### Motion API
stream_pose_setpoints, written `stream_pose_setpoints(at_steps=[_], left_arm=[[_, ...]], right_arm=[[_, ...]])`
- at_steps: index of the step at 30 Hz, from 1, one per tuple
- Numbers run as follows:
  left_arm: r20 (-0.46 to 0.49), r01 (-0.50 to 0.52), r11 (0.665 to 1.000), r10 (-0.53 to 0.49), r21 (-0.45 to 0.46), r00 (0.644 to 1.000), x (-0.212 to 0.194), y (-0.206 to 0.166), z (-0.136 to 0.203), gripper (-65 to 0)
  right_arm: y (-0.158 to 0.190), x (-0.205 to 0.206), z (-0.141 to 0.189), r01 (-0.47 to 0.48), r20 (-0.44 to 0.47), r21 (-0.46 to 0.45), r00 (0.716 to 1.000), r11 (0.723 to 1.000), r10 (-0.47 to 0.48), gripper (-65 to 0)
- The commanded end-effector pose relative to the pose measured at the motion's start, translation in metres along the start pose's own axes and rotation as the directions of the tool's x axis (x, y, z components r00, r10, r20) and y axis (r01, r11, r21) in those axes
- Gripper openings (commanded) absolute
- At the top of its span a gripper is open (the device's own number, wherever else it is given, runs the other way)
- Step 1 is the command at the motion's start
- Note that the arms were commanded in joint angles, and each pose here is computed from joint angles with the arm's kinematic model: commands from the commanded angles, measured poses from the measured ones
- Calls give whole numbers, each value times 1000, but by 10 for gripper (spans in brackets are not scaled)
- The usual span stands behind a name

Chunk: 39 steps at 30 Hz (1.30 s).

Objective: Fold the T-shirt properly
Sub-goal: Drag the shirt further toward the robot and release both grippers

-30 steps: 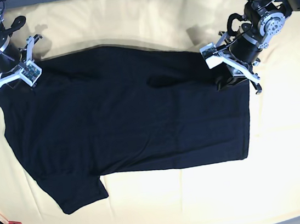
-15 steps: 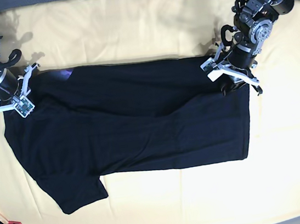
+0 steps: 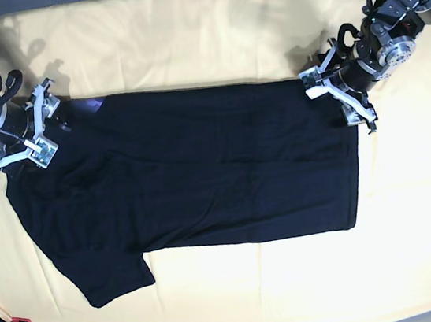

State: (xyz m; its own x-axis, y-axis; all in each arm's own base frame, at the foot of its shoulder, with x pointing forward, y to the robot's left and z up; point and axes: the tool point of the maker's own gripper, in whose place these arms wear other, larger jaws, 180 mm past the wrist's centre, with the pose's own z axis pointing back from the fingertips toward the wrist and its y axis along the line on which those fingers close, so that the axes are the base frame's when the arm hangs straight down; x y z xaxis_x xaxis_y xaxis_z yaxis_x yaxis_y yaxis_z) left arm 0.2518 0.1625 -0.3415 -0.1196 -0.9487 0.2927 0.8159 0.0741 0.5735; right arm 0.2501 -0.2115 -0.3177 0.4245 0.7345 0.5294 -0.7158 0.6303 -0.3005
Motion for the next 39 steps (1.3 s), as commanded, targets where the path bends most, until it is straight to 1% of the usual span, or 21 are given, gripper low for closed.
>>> stream_pose_setpoints(at_steps=[1,2,4,7,9,11,15,18,21,22,25,27,28,29,30,31,32,33,34,37,39], left_arm=[[13,24,999,-24,-35,1000,2,0,8,-230],[19,38,995,-37,-96,999,1,-11,12,-230],[12,56,986,-55,-156,998,-4,-25,17,-230],[-5,70,983,-72,-170,997,-9,-34,17,-230],[0,93,984,-94,-155,996,-9,-33,17,-230],[-1,104,988,-105,-116,994,-9,-26,15,-230],[-42,118,993,-119,-13,992,-24,-8,9,-230],[-79,130,991,-131,-17,988,-42,-9,5,-230],[-62,151,988,-152,-25,986,-48,-12,1,-230],[-55,149,988,-150,-29,987,-49,-13,0,-230],[-45,148,989,-149,-20,988,-46,-13,-2,-239],[-43,152,988,-153,-12,987,-44,-13,-4,-298],[-41,150,989,-150,-6,988,-43,-12,-4,-356],[-41,147,989,-146,0,988,-42,-10,-5,-427],[-38,140,990,-139,17,990,-40,-8,-5,-511],[-36,135,990,-133,34,990,-40,-5,-5,-594],[-35,131,990,-129,52,991,-38,-2,-5,-650],[-33,128,989,-126,70,992,-37,1,-4,-650],[-34,125,988,-123,85,992,-36,4,-3,-650],[-33,129,987,-126,101,992,-30,8,-1,-650],[-32,134,986,-132,103,991,-27,9,1,-650]], right_arm=[[-6,3,6,-24,0,-6,1000,1000,24,-170],[-3,-2,7,-30,-20,11,999,999,30,-170],[7,-14,8,-38,-57,43,998,998,41,-170],[27,-34,8,-42,-107,99,993,994,53,-170],[37,-40,8,-34,-113,125,992,992,48,-170],[35,-43,8,-53,-116,104,991,993,65,-171],[14,-45,7,-81,-128,-17,989,997,78,-171],[14,-42,7,-80,-112,-18,991,997,78,-171],[12,-38,6,-73,-93,-29,993,997,70,-173],[11,-37,6,-68,-86,-34,994,997,65,-180],[8,-47,2,-36,-102,-42,994,998,31,-269],[8,-60,-2,-9,-120,-31,993,999,6,-293],[7,-67,-5,5,-130,-28,992,1000,-9,-294],[6,-74,-7,20,-143,-28,989,999,-23,-316],[3,-79,-8,30,-155,-32,987,999,-34,-369],[0,-83,-9,34,-170,-38,985,999,-40,-444],[-3,-87,-9,23,-186,-50,982,999,-31,-526],[-6,-90,-8,10,-201,-62,979,998,-22,-605],[-8,-90,-8,5,-207,-74,978,997,-21,-650],[-11,-92,-7,-2,-215,-87,976,996,-16,-650],[-10,-98,-6,-2,-250,-86,968,996,-19,-650]])
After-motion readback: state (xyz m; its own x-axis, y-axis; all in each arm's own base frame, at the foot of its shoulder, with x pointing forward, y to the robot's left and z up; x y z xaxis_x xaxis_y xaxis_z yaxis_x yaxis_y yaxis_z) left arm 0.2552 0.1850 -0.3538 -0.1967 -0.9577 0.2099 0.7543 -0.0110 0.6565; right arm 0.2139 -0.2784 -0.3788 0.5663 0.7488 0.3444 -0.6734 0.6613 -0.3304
